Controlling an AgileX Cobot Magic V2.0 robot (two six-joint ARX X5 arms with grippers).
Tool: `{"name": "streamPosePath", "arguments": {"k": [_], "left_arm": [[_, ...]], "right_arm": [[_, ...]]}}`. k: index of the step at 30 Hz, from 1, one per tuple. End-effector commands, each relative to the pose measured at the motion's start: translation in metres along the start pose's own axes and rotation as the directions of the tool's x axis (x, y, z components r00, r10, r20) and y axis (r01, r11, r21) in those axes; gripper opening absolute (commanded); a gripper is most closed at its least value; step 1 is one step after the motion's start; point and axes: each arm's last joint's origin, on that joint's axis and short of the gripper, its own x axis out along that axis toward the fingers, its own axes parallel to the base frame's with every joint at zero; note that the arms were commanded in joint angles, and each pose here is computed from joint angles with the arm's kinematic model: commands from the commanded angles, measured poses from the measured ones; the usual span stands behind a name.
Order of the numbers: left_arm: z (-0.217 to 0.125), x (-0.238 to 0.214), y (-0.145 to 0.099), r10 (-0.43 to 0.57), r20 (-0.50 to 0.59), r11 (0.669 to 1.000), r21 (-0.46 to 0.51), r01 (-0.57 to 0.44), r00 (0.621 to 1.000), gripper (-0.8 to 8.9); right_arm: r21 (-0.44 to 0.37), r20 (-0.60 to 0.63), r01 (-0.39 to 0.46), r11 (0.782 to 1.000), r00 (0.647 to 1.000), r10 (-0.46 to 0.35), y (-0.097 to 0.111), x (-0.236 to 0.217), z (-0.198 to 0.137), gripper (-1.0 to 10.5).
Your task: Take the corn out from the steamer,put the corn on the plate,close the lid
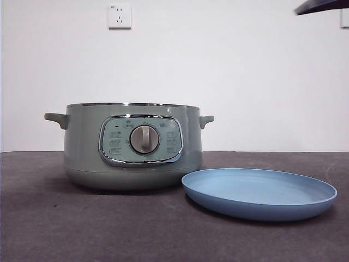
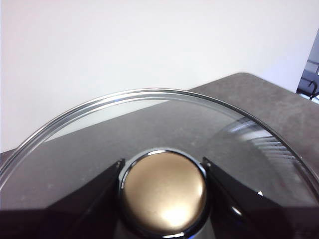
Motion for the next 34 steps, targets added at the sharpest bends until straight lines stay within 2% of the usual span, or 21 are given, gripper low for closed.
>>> {"name": "streamPosePath", "arguments": {"k": [1,9,14,19,23,26,29,34], "left_arm": [[0.006,-0.033,-0.004,-0.004,0.055,1.000,0.004,0.004,0.998,-0.09],[0.000,-0.092,-0.011,-0.003,0.066,1.000,0.005,0.003,0.998,-0.09],[-0.006,-0.110,-0.013,-0.003,0.055,1.000,0.003,0.003,0.998,-0.09],[-0.010,-0.117,-0.014,-0.004,0.035,1.000,0.001,0.004,0.999,-0.09],[-0.013,-0.120,-0.014,-0.006,0.017,1.000,-0.001,0.006,1.000,-0.09],[-0.014,-0.120,-0.014,-0.006,0.002,1.000,-0.002,0.006,1.000,-0.09],[-0.014,-0.120,-0.014,-0.006,0.002,1.000,-0.002,0.006,1.000,-0.09],[-0.014,-0.120,-0.015,-0.032,0.003,0.999,-0.002,0.032,0.999,-0.09]], "right_arm": [[0.038,-0.018,0.006,0.999,1.000,-0.005,0.002,0.020,0.009,6.6],[-0.021,-0.123,0.046,0.999,0.991,-0.048,0.019,0.101,0.048,6.6],[-0.075,-0.196,0.119,0.990,0.972,-0.132,0.033,0.166,0.071,6.6],[-0.143,-0.252,0.171,0.975,0.946,-0.203,0.039,0.228,0.079,6.6],[-0.186,-0.277,0.209,0.960,0.926,-0.255,0.036,0.276,0.070,6.6],[-0.216,-0.316,0.243,0.946,0.899,-0.303,0.027,0.312,0.048,6.6],[-0.231,-0.360,0.270,0.935,0.869,-0.340,0.018,0.332,0.028,6.5],[-0.239,-0.401,0.288,0.927,0.840,-0.365,0.007,0.348,0.009,6.2]]}}
